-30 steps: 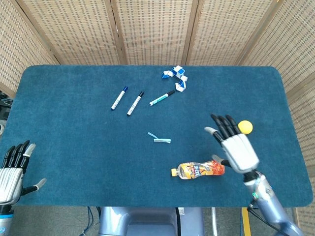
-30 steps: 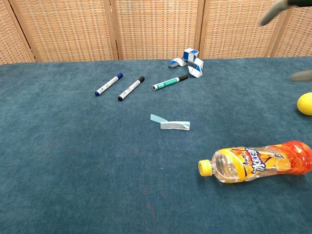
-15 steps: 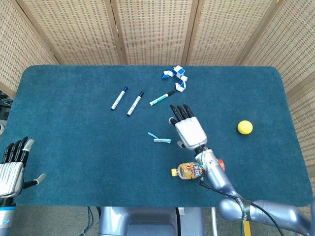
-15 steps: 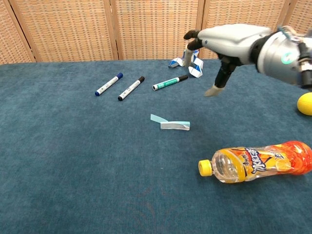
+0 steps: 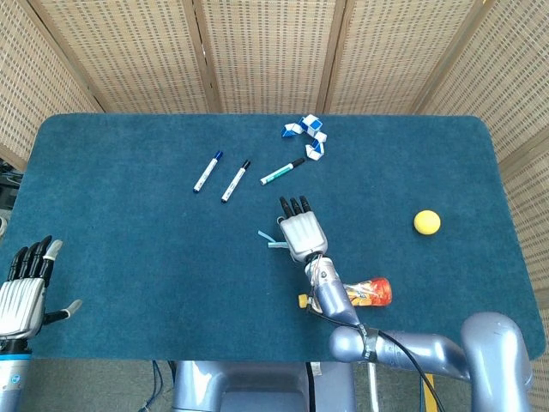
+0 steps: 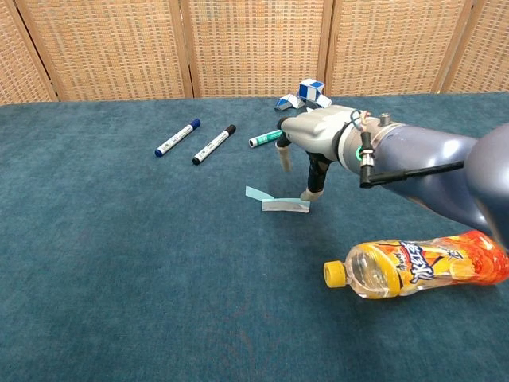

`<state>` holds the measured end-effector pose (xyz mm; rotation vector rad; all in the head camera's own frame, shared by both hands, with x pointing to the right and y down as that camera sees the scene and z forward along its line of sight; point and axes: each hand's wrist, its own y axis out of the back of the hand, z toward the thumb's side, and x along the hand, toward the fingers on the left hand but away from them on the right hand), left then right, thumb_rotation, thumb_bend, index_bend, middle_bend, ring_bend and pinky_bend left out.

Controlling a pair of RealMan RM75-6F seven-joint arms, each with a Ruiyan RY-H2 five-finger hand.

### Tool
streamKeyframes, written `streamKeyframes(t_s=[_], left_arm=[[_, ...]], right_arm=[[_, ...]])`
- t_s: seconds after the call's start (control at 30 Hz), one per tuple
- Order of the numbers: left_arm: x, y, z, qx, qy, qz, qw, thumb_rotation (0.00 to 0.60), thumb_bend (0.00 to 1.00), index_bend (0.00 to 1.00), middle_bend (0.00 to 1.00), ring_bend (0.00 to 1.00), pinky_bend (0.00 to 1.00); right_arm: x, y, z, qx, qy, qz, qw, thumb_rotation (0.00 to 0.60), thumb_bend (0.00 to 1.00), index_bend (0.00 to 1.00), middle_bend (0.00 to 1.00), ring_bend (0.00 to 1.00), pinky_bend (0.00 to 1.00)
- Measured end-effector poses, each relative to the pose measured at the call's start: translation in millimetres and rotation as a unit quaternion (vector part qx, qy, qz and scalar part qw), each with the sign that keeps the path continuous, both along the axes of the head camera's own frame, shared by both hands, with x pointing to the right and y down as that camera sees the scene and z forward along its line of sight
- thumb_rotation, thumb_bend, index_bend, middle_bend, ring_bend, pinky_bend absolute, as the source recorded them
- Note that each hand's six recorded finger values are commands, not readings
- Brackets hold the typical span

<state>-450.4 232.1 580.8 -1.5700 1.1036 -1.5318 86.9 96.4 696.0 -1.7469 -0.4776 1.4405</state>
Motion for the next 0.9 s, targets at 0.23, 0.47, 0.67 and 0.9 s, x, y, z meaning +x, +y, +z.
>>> streamKeyframes(t_s=[0.23,0.47,0.67,0.9], left_arm=[[0,-1,4,-0.007,-0.001,0.000,1.0000,0.600,0.00,0.00,0.00,0.00,0.00],[-4,-2,4,-0.008,-0.001,-0.005,1.0000,0.600,0.00,0.00,0.00,0.00,0.00],[-7,-2,3,-0.007,0.002,-0.010,0.9999,0.600,0.00,0.00,0.00,0.00,0.00],[-10,-2,1,-0.006,0.006,-0.013,0.9999,0.600,0.00,0.00,0.00,0.00,0.00]], right_arm=[[-3,6,19,-0.016,0.008,0.012,0.9998,0.600,0.34,0.40,0.00,0.00,0.00],[-7,8,32,-0.026,0.006,0.027,0.9993,0.600,0.34,0.40,0.00,0.00,0.00],[-12,10,35,-0.021,0.011,0.020,0.9995,0.600,0.36,0.45,0.00,0.00,0.00],[-15,13,41,-0.017,0.013,0.018,0.9996,0.600,0.39,0.47,0.00,0.00,0.00]])
